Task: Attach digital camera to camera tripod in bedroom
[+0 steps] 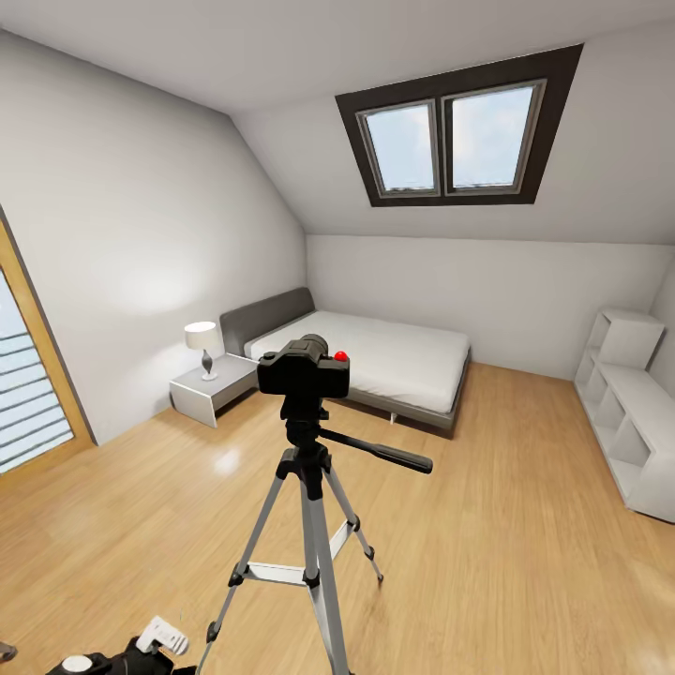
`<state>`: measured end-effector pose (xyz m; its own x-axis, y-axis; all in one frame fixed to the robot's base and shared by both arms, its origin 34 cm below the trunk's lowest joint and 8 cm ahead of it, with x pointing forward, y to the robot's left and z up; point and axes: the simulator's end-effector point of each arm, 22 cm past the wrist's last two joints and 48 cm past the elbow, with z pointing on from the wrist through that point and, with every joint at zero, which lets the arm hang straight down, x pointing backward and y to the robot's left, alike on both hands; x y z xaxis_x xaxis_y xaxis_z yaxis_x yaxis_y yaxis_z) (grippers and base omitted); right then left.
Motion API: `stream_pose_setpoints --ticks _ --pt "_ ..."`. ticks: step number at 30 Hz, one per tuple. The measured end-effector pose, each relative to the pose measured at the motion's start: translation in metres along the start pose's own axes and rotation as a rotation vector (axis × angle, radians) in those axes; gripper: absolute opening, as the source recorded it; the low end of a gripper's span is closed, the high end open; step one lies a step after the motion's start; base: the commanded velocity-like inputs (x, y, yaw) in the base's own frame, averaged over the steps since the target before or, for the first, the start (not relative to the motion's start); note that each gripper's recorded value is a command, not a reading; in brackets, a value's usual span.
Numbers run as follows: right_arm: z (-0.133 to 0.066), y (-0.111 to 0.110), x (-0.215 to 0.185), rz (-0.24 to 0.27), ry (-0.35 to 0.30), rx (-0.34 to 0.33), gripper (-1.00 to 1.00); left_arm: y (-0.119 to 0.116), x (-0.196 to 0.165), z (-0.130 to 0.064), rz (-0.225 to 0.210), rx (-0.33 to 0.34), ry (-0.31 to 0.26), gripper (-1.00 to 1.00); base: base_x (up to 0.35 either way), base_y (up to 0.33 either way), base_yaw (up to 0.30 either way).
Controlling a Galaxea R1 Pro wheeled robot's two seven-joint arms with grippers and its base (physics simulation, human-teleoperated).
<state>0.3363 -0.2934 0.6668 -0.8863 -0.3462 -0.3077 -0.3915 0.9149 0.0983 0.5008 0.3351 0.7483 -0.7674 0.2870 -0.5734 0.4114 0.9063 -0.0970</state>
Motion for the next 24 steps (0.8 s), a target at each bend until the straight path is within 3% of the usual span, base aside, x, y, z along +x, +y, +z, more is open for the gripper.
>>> stream_pose_setpoints --ticks 3,6,11,16,19,20,24 --pt "0.000 -0.010 0.028 0.020 0.056 0.036 1.00 -0.017 0.016 0.008 -0.035 -0.012 0.011 1.00 0.000 0.000 0.000" --pt "-0.001 -0.022 0.050 0.033 0.102 0.090 1.00 -0.031 0.029 0.015 -0.099 -0.035 0.012 1.00 0.000 0.000 0.000" --pt "-0.003 -0.036 0.072 0.040 0.149 0.170 1.00 -0.048 0.050 0.021 -0.280 -0.072 0.004 1.00 0.000 0.000 0.000" --pt "-0.005 -0.038 0.093 0.042 0.193 0.202 1.00 -0.057 0.073 0.020 -0.463 -0.102 0.004 1.00 0.000 0.000 0.000" --pt "-0.002 -0.026 0.102 0.048 0.215 0.193 1.00 -0.064 0.092 0.018 -0.535 -0.110 0.032 1.00 0.000 0.000 0.000" --pt "0.002 -0.011 0.104 0.053 0.222 0.175 1.00 -0.069 0.105 0.016 -0.565 -0.112 0.056 1.00 0.000 0.000 0.000" --pt "0.009 0.015 0.101 0.058 0.223 0.145 1.00 -0.076 0.122 0.014 -0.597 -0.111 0.089 1.00 0.000 0.000 0.000"
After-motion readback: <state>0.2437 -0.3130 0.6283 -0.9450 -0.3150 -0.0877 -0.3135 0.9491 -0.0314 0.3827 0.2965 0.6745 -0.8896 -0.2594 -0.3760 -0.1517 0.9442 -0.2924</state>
